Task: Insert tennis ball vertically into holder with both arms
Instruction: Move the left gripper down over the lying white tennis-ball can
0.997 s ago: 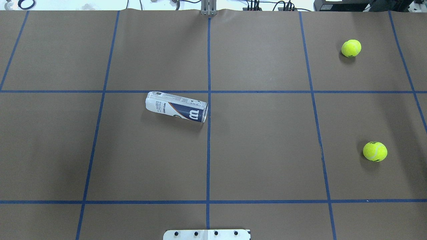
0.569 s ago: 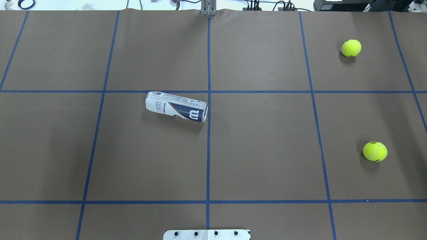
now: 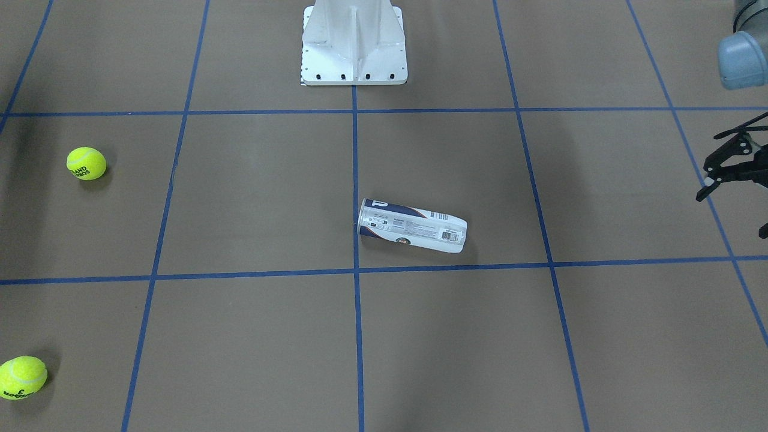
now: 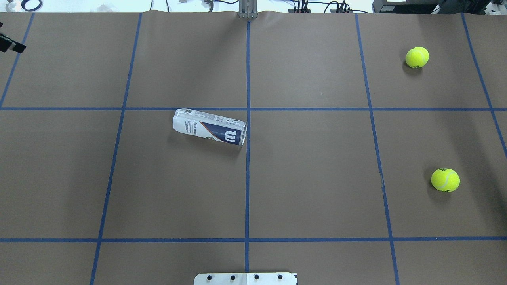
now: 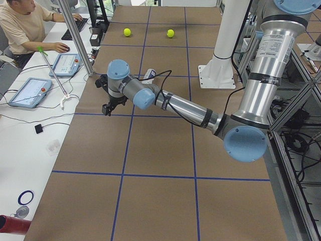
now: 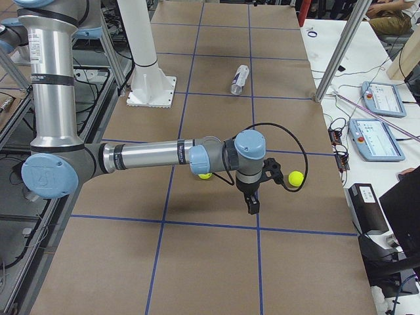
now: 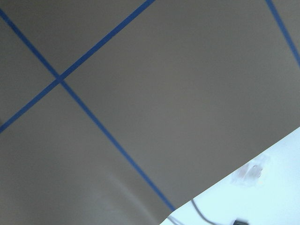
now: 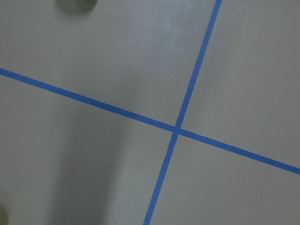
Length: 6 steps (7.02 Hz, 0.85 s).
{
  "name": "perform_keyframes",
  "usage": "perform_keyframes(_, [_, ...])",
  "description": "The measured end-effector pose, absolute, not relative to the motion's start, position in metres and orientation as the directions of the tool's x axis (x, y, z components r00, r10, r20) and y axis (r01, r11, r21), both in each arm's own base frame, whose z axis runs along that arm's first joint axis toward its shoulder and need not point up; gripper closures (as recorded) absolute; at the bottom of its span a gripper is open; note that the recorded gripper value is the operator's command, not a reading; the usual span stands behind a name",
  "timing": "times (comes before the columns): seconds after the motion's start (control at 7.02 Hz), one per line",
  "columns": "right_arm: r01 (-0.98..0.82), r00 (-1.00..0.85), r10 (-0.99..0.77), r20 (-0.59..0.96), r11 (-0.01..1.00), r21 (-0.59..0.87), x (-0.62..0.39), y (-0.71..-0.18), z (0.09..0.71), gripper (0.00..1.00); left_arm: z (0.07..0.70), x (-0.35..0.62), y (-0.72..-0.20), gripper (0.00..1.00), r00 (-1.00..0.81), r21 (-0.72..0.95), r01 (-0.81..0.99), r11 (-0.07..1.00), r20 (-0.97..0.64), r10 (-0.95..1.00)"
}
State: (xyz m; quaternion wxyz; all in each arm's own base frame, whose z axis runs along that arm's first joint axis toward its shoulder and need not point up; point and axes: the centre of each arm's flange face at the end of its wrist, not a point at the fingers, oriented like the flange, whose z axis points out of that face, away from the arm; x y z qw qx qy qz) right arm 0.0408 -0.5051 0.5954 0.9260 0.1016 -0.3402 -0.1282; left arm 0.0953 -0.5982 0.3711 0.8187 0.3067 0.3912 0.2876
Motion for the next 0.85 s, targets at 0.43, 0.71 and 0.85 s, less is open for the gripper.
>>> perform_keyframes(0.43, [0.168, 0.735, -0.306, 0.605, 0.947, 0.274, 0.040, -0.505, 0.595, 0.00, 0.268, 0.202, -0.596, 0.00, 0.378, 0.839, -0.282, 0.466, -0.349, 0.857])
perform_keyframes(0.71, [0.168, 0.735, -0.306, 0.605, 0.947, 0.274, 0.040, -0.505, 0.595, 0.00, 0.216, 0.298, -0.565, 0.00, 0.257, 0.882, -0.317, 0.350, -0.275, 0.926])
perform_keyframes(0.85, [0.168, 0.735, -0.305, 0.605, 0.947, 0.274, 0.040, -0.505, 0.595, 0.00, 0.200, 0.340, -0.547, 0.00, 0.228, 0.895, -0.336, 0.292, -0.224, 0.948])
